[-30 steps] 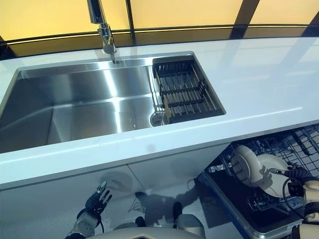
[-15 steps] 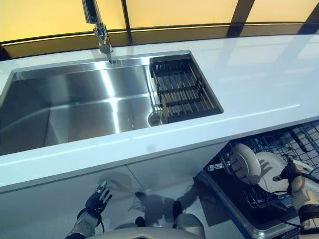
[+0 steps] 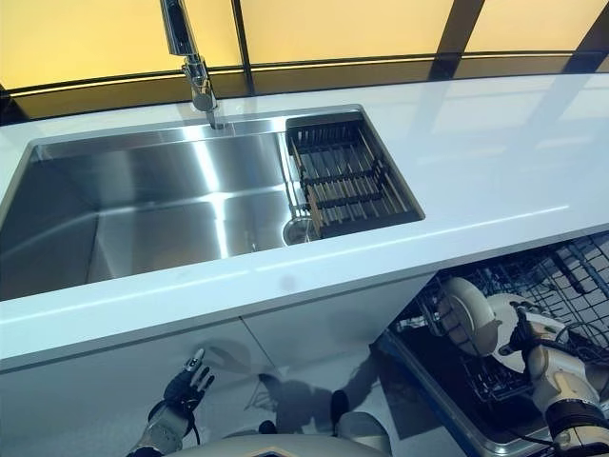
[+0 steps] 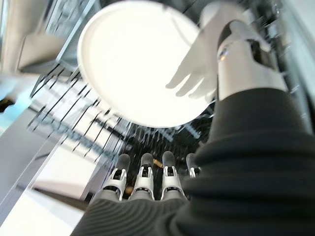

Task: Take plates into dishwasher

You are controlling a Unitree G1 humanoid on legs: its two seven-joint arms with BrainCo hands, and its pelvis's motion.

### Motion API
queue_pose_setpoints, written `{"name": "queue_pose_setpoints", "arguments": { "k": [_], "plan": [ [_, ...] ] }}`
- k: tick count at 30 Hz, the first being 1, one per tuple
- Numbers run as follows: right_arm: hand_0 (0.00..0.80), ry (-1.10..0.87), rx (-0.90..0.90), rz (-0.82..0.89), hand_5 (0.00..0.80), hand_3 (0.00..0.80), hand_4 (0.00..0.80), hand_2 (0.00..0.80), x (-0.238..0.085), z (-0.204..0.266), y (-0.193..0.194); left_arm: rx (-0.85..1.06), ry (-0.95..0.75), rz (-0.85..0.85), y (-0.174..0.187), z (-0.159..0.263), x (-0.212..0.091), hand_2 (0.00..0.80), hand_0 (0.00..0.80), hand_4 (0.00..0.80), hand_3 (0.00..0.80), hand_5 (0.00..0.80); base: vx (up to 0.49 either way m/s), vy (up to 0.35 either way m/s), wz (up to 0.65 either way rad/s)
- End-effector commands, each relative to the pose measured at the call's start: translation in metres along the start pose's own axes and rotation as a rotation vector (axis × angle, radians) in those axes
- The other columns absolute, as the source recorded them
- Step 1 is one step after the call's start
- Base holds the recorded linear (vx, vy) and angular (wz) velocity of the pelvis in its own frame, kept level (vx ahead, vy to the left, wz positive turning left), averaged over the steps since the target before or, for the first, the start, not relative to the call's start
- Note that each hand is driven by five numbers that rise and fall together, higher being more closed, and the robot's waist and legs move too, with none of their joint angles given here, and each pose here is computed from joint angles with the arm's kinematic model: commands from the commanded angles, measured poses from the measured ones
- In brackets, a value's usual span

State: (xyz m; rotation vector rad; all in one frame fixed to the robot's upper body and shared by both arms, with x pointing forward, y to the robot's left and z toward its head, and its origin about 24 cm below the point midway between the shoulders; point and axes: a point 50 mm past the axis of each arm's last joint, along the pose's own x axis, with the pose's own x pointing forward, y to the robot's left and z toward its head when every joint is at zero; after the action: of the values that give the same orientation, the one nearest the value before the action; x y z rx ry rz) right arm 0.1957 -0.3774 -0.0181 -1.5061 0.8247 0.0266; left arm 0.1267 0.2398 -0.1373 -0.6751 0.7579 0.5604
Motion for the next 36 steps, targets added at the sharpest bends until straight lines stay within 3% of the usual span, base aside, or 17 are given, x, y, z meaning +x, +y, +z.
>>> {"name": "queue_pose_setpoints", "arguments": {
  "k": [1,20,36],
  "plan": [
    [0.000,0.020,0.018,-0.006,0.000,0.000,0.000,0.000,0.006,-0.002,-0.016,0.019,-0.072,-0.062,-0.020,0.020,0.007,0.000,0.000,0.000,0.000,0.000,0.000,0.000,0.00],
    [0.000,0.079,0.060,0.111,0.000,0.000,0.000,0.000,0.003,0.001,0.023,-0.014,-0.102,-0.130,-0.032,0.026,0.008,0.000,0.000,0.000,0.000,0.000,-0.002,-0.005,0.00],
    [0.000,0.361,0.509,0.105,0.000,0.000,0.000,0.000,-0.018,-0.049,0.060,-0.018,-0.089,-0.057,-0.012,0.024,0.006,0.000,0.000,0.000,0.000,0.000,0.000,0.000,0.00]
  ]
}}
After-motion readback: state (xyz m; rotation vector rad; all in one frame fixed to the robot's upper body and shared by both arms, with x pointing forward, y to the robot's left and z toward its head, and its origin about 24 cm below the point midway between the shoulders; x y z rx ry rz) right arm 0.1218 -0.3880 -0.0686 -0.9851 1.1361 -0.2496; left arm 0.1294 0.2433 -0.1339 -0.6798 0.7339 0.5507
